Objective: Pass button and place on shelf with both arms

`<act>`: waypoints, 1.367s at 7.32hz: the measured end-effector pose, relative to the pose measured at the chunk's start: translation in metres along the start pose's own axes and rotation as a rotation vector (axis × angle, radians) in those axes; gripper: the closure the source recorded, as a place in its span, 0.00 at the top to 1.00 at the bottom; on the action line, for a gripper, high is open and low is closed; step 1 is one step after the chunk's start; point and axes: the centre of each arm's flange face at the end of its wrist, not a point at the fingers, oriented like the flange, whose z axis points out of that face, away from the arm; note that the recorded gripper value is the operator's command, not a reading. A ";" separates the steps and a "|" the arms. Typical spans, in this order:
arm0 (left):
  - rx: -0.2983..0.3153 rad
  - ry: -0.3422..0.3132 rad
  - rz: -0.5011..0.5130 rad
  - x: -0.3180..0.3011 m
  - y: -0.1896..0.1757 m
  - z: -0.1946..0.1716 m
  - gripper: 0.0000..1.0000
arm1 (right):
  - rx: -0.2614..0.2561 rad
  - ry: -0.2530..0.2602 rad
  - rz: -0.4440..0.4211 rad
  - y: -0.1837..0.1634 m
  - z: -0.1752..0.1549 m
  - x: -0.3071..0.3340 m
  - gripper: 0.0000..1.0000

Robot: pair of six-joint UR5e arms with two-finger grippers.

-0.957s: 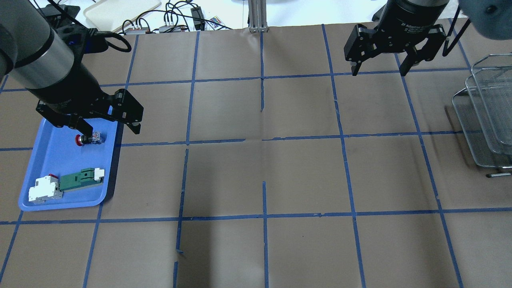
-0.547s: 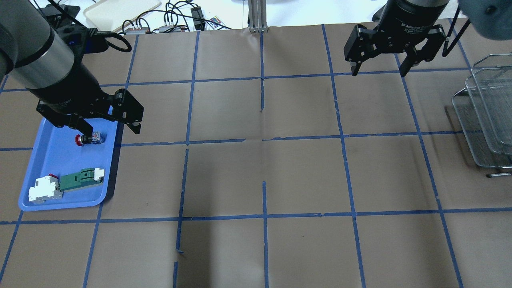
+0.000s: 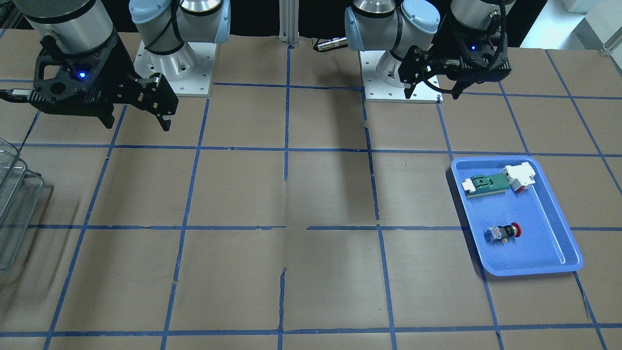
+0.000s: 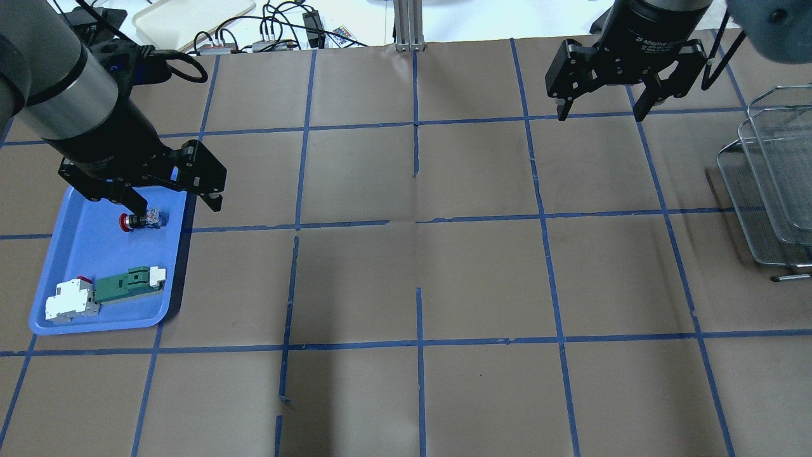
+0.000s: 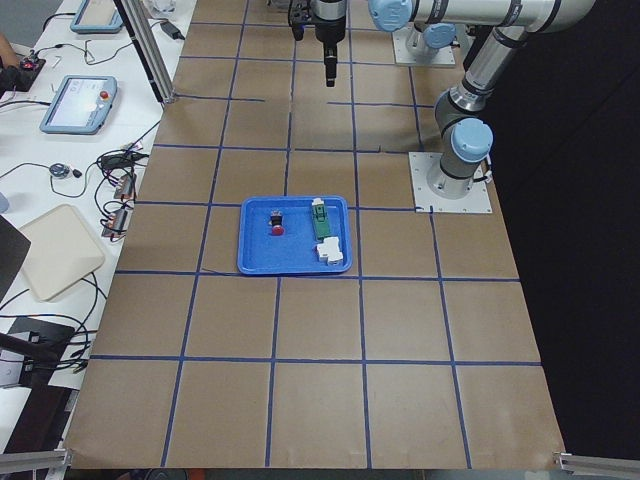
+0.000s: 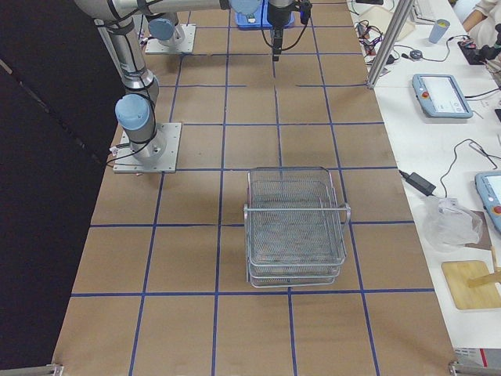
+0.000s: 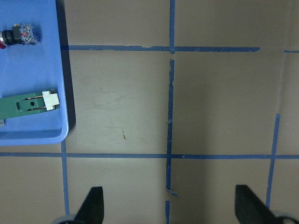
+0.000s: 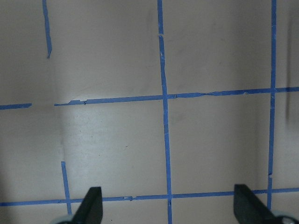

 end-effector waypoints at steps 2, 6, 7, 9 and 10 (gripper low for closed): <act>-0.001 -0.003 -0.001 -0.001 -0.002 0.001 1.00 | -0.002 -0.002 0.000 0.000 0.001 0.000 1.00; -0.006 -0.004 -0.025 -0.005 -0.005 0.004 1.00 | -0.004 -0.005 0.000 0.000 0.001 0.000 1.00; -0.012 -0.004 -0.052 -0.016 -0.009 0.009 1.00 | -0.005 -0.005 0.000 0.000 0.001 0.000 1.00; -0.007 0.004 -0.200 -0.079 -0.026 0.032 1.00 | -0.005 -0.004 0.000 0.000 0.001 0.000 1.00; 0.023 0.008 -0.312 -0.122 -0.035 0.049 1.00 | -0.005 -0.004 0.000 0.000 0.001 0.000 1.00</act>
